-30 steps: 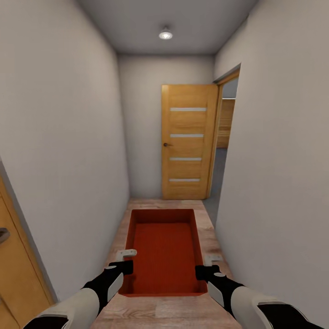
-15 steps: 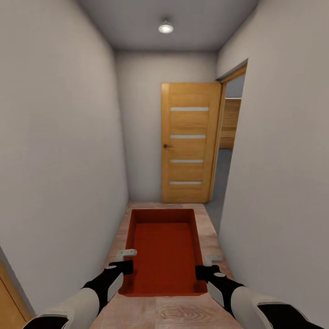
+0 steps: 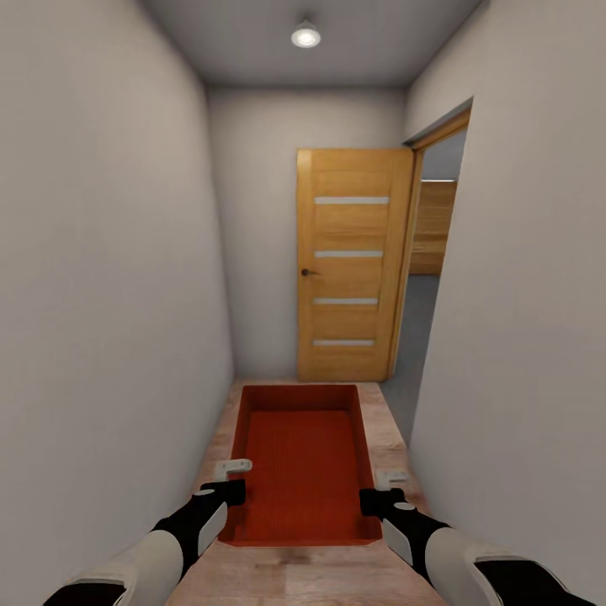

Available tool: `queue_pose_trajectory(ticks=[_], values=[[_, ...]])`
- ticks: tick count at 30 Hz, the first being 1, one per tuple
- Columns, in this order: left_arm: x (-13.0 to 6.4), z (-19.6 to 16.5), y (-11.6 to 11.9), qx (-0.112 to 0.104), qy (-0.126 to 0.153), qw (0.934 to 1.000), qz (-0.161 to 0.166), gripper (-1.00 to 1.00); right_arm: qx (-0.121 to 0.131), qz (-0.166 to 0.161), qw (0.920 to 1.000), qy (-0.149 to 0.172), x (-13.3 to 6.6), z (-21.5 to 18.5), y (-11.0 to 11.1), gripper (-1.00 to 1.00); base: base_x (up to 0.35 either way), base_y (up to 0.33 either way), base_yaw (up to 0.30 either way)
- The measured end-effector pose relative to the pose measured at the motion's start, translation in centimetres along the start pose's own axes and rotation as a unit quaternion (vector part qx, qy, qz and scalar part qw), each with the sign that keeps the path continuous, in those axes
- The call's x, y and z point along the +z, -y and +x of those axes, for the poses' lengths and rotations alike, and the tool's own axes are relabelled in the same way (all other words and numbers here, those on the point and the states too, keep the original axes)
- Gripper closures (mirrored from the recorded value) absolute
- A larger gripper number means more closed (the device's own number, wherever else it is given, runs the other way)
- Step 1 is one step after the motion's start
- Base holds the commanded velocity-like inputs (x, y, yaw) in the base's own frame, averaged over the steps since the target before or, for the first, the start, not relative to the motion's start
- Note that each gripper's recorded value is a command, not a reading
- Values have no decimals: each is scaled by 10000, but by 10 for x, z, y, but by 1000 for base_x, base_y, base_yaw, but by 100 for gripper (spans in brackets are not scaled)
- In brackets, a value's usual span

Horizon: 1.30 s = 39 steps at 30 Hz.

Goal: Move the two storage containers from the living room to the garage. In the garage, place one container on the floor and stack the other container on top of it (either order is fine).

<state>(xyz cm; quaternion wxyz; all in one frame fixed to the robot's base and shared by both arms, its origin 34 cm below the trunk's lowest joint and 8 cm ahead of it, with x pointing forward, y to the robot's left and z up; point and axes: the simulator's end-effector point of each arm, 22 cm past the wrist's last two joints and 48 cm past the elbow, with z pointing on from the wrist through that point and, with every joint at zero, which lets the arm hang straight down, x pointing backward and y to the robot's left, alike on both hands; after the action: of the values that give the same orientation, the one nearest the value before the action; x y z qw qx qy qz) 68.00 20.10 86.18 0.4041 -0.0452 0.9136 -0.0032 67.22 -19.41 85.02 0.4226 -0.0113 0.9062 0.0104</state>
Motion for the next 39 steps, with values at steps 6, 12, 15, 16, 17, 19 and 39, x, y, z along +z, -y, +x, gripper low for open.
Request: queue_pose_trajectory(ticks=[6, 12, 15, 16, 17, 19, 39], values=[[0, 0, 0, 2, 1, 10000, 1, 100, 2, 0, 10000, 1, 0, 0, 0, 100, 324, 0, 0], [0, 0, 0, 4, 1, 10000, 1, 100, 3, 0, 10000, 4, 0, 0, 0, 100, 325, 0, 0], [0, 0, 0, 4, 1, 10000, 1, 100, 3, 0, 10000, 3, 0, 0, 0, 100, 325, 0, 0], [0, 0, 0, 4, 2, 10000, 1, 100, 3, 0, 10000, 4, 0, 0, 0, 100, 325, 0, 0], [0, 0, 0, 4, 1, 10000, 1, 100, 3, 0, 10000, 3, 0, 0, 0, 100, 325, 0, 0], [0, 0, 0, 3, 1, 10000, 1, 100, 2, 0, 10000, 3, 0, 0, 0, 100, 324, 0, 0], [0, 0, 0, 0, 8, 10000, 1, 100, 0, 0, 10000, 9, 0, 0, 0, 100, 325, 0, 0]])
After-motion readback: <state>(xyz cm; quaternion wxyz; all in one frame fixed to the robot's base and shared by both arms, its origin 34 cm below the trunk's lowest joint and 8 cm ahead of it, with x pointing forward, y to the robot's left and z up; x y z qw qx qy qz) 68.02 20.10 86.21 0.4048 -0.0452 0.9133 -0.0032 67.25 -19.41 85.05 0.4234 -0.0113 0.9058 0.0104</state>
